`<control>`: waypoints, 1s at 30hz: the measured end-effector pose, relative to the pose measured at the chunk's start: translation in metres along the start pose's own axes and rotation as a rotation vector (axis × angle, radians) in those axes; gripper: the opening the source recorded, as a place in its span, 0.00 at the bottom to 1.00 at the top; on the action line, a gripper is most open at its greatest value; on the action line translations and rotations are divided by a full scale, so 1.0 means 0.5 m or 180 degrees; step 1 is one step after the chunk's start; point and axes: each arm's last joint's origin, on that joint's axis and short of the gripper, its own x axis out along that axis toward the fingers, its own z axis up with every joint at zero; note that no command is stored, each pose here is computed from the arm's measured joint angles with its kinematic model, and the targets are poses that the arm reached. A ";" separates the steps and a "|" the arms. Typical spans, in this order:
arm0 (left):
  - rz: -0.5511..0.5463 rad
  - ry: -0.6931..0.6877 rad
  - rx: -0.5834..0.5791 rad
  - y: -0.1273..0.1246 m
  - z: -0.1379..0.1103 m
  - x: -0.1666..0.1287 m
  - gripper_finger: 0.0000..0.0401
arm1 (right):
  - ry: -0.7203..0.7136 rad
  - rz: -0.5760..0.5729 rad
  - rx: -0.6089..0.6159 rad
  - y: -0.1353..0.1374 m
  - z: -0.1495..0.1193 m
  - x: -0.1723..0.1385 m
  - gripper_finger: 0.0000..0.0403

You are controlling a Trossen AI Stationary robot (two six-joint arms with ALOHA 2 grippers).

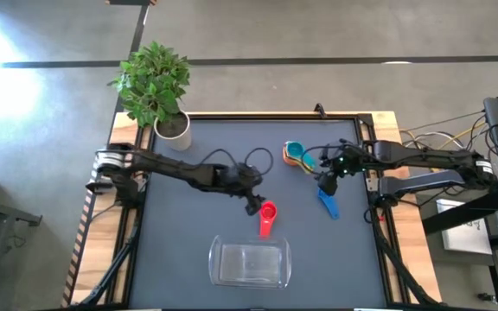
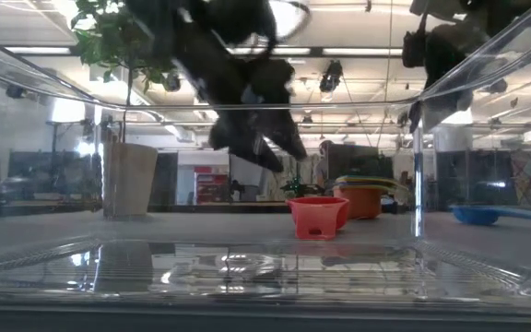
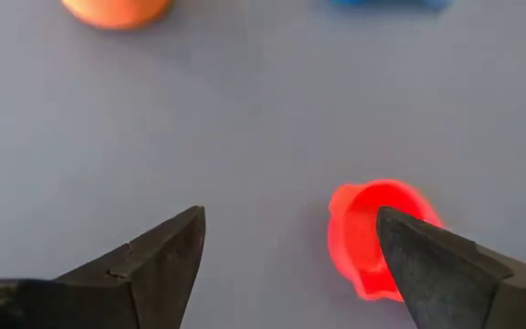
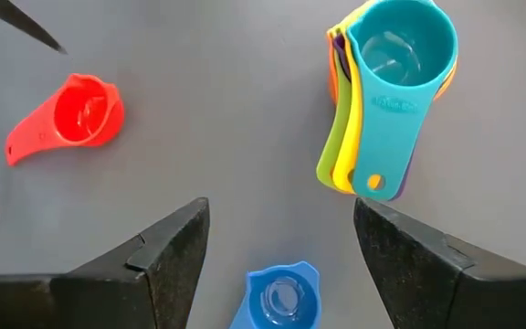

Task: Nest measuring cups in basket
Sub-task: Stack the red measuring cup on top of the light blue measuring cup

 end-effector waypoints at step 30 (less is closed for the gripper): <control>0.0212 0.0880 0.0100 -0.033 0.066 0.113 0.02 | -0.0321 0.0005 -0.0225 -0.001 0.004 -0.026 0.60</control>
